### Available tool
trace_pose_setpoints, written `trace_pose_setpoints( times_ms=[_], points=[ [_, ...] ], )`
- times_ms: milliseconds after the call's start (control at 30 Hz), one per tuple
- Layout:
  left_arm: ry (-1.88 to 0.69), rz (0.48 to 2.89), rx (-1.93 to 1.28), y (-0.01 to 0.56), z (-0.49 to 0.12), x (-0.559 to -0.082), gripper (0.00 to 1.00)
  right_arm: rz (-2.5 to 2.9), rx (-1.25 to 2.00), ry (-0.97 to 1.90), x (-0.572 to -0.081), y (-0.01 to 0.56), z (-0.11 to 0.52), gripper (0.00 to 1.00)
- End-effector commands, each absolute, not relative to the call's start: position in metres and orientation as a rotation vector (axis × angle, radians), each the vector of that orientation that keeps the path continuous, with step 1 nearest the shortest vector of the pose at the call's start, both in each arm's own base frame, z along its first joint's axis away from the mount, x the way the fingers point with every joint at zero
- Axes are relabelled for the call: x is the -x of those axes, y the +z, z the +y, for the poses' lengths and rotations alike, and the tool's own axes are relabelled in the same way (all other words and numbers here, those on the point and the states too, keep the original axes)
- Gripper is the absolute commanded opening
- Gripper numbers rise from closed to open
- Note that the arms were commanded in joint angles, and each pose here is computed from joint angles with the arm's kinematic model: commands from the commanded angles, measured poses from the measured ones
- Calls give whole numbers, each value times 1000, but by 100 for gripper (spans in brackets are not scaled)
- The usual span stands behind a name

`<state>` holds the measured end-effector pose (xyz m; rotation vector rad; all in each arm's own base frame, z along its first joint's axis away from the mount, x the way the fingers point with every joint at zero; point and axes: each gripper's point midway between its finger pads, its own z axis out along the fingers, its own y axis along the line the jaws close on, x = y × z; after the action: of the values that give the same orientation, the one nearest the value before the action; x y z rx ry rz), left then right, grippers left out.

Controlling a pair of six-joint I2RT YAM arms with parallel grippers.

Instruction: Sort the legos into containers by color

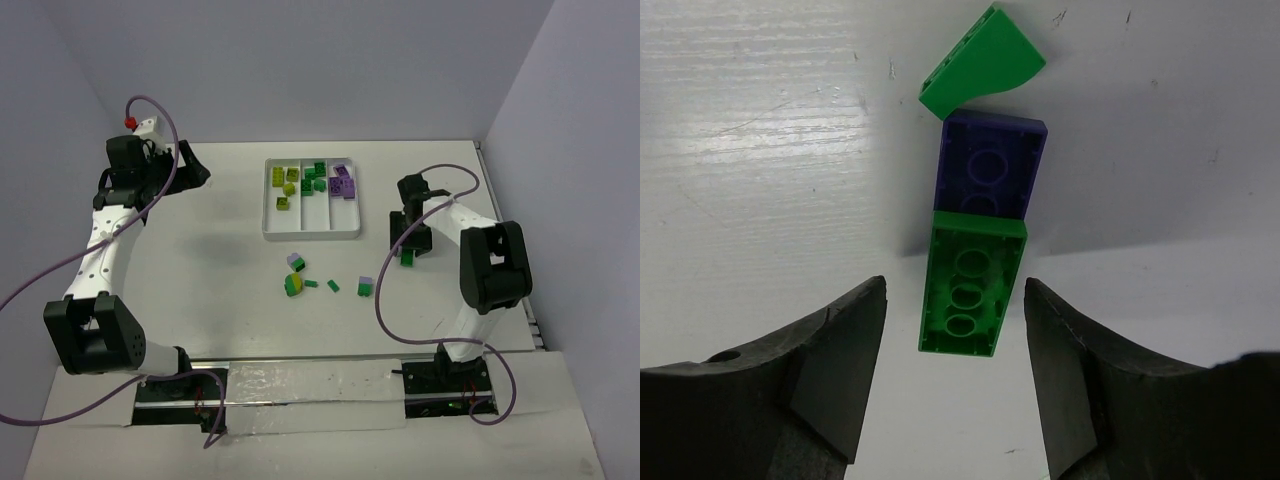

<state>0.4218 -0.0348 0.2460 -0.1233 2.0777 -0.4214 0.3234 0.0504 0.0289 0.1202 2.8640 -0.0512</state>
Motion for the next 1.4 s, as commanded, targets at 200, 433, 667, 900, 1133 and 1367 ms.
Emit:
trace_pose_setpoints(
  times_ms=[200, 433, 667, 900, 1133, 1367],
  points=[
    [-422, 2023, 101, 263, -37, -429, 99, 2904, -154, -35, -321, 21, 45, 58],
    [-431, 2030, 100, 262, -38, -431, 99, 2932, -176, -11, -313, 16, 39, 49],
    [-505, 2035, 31, 262, -51, -424, 99, 2929, -138, 75, -307, 25, 40, 13],
    [-769, 1995, -164, 268, -92, -396, 99, 2739, 123, 401, -311, 83, 75, 0],
    [-1215, 1837, -392, 292, -156, -343, 92, 2318, 523, 974, -293, 186, 148, 0],
    [-1477, 1692, -581, 313, -218, -300, 88, 2077, 777, 1318, -262, 239, 212, 0]
  ],
)
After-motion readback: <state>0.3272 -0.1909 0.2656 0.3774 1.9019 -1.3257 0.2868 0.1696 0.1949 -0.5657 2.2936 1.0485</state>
